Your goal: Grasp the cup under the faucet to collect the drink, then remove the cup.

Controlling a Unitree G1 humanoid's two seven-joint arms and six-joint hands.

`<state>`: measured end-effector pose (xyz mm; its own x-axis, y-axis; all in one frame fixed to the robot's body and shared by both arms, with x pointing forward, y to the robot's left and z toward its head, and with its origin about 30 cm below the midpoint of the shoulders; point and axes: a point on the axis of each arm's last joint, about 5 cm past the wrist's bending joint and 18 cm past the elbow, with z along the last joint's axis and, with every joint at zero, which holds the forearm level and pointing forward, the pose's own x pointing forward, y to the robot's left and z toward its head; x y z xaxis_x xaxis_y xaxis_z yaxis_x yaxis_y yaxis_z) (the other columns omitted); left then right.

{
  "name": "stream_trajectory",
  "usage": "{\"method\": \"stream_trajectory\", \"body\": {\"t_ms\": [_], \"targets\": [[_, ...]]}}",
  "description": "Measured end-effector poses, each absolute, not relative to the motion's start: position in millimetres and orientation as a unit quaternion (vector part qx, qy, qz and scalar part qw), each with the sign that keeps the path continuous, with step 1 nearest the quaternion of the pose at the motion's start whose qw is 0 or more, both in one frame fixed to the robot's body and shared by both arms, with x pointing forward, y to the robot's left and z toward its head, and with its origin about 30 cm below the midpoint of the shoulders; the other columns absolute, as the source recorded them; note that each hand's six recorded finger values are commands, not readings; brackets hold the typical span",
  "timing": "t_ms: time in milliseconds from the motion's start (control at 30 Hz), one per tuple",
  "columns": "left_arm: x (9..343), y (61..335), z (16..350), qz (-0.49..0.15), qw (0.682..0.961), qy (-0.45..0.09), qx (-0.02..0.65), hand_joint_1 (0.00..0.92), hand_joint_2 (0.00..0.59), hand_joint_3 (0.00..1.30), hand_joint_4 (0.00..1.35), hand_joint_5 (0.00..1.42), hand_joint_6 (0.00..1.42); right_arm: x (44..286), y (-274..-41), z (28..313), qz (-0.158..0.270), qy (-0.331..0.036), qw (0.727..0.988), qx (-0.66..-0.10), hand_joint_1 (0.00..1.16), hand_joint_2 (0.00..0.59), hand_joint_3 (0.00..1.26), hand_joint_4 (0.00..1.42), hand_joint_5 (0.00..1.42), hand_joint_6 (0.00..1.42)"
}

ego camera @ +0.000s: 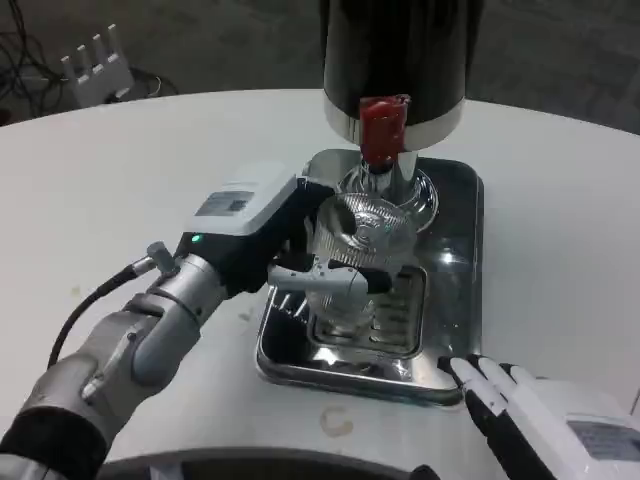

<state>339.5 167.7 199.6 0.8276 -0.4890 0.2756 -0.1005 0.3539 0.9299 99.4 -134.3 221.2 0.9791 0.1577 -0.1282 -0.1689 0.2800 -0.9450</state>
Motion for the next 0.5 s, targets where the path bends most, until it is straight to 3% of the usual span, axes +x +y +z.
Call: {"method": "stream_trajectory", "body": {"t_ms": [167, 500], "targets": [[340.0, 169.7, 199.8, -0.123, 0.778, -0.253, 0.562, 0.126, 0.081, 0.4, 0.2, 0.28, 0.38, 99.4, -134.3, 221.1, 0.103, 0.003, 0.801, -0.589, 0.34, 0.425, 0.05, 0.0, 0.0, 0.0], [339.2, 172.6, 204.0, -0.123, 0.776, -0.262, 0.561, 0.105, 0.063, 0.31, 0.08, 0.2, 0.29, 99.4, -133.9, 221.3, 0.104, 0.001, 0.801, -0.589, 0.35, 0.435, 0.05, 0.0, 0.0, 0.0]]}}
